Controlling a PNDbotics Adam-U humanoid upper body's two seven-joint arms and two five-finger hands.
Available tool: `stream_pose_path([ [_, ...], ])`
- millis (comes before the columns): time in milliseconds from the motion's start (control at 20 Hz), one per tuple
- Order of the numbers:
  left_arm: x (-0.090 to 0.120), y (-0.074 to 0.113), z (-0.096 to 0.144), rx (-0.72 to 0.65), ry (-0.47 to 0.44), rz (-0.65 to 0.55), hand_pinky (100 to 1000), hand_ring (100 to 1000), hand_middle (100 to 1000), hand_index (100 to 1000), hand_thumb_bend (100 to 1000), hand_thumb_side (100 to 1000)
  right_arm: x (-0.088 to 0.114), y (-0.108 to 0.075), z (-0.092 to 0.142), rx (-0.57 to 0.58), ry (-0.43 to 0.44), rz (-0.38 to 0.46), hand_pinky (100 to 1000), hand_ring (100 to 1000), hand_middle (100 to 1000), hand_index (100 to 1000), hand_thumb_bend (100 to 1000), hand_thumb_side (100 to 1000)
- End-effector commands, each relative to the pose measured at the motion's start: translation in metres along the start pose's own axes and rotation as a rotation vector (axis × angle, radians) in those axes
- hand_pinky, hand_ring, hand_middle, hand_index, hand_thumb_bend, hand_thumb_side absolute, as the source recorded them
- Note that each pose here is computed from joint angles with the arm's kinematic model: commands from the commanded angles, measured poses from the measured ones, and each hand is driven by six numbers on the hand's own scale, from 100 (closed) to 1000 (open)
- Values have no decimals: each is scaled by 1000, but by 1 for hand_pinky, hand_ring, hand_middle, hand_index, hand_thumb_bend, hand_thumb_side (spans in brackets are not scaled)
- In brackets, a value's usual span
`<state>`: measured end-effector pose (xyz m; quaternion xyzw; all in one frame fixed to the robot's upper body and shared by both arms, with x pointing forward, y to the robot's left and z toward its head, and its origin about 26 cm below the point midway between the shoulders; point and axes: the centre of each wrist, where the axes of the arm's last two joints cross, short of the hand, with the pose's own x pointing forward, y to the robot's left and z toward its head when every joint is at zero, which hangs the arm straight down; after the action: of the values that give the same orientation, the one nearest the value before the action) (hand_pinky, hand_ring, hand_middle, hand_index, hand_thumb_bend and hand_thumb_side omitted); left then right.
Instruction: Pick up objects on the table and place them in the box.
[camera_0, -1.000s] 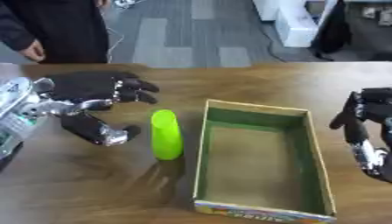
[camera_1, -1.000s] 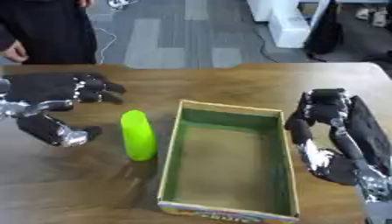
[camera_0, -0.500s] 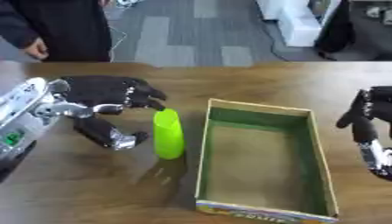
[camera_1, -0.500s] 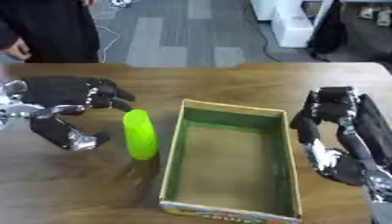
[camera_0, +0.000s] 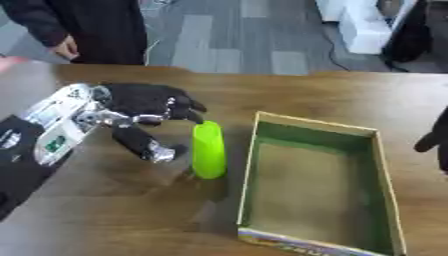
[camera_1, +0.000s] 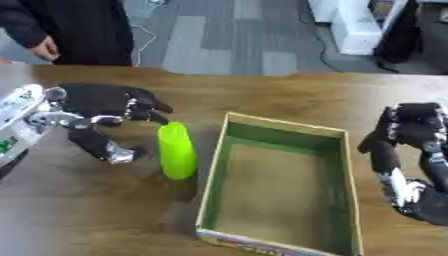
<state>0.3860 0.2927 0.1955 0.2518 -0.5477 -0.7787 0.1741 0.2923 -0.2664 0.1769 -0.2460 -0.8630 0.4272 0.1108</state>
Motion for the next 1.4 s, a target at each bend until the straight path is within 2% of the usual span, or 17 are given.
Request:
stream_pose_path([
  [50,-6,13,5,33,19,-32,1000,982,981,961,1000,1000,-1,-8,-4,0,-24,16,166,251,334,452,100,1000],
  [250,-7,15,5,51,22,-48,1000,992,995,1000,1000,1000,-1,-9,-6,3,-30,14,167,252,335,452,100,1000],
  [1400,-15,9,6,22,25,-29,1000,993,994,990,1000,1000,-3,-16,-17,-4,-68,-2,168,252,330,452,100,1000],
])
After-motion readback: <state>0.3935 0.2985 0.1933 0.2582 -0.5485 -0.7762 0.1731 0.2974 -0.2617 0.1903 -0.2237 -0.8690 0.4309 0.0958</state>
